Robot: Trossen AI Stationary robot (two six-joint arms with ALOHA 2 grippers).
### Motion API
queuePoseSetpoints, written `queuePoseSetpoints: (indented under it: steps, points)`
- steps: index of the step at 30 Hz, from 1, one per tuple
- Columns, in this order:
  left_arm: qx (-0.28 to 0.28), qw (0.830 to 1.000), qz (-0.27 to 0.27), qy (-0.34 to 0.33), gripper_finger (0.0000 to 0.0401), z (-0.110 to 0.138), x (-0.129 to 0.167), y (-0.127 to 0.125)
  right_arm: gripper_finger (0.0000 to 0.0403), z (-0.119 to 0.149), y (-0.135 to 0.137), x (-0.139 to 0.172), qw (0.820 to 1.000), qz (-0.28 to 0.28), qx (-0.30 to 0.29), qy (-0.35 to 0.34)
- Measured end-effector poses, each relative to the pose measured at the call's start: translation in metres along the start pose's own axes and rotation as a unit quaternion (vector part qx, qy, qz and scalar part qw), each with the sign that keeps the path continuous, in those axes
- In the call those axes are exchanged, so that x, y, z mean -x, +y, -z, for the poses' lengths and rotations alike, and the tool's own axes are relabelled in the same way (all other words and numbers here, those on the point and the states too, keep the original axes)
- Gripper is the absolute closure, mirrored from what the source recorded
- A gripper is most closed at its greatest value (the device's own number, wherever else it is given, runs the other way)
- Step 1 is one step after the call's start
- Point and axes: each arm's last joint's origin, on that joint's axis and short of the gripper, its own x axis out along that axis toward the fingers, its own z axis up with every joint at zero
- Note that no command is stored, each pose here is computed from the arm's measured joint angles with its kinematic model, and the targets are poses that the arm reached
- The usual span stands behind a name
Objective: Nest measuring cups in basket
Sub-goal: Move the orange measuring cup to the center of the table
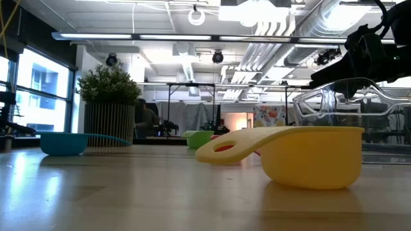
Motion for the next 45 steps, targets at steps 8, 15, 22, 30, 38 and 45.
queuePoseSetpoints:
  steps: [8, 15, 22, 30, 38, 45]
  points:
    - [-0.013, 0.999, 0.026, -0.025, 0.0397, -0.033, 0.016, 0.015, 0.0229, 0.000, 0.000, 0.000, 1.000, 0.000, 0.000, 0.000]
    - [-0.022, 0.998, 0.036, -0.046, 0.0397, -0.058, 0.025, 0.030, 0.0229, 0.000, 0.000, 0.000, 1.000, 0.000, 0.000, 0.000]
    - [-0.044, 0.996, 0.049, -0.066, 0.0397, -0.083, 0.029, 0.042, 0.0229, 0.000, 0.000, 0.000, 1.000, 0.000, 0.000, 0.000]
    - [-0.055, 0.993, 0.054, -0.089, 0.0397, -0.109, 0.030, 0.057, 0.0229, 0.000, 0.000, 0.000, 1.000, 0.000, 0.000, 0.000]
    - [-0.041, 0.994, 0.050, -0.089, 0.0397, -0.125, 0.024, 0.067, 0.0229, 0.000, 0.000, 0.000, 1.000, 0.000, 0.000, 0.000]
    - [-0.017, 0.996, 0.035, -0.078, 0.0392, -0.140, 0.003, 0.065, 0.0229, 0.000, 0.000, 0.000, 1.000, 0.000, 0.000, 0.000]
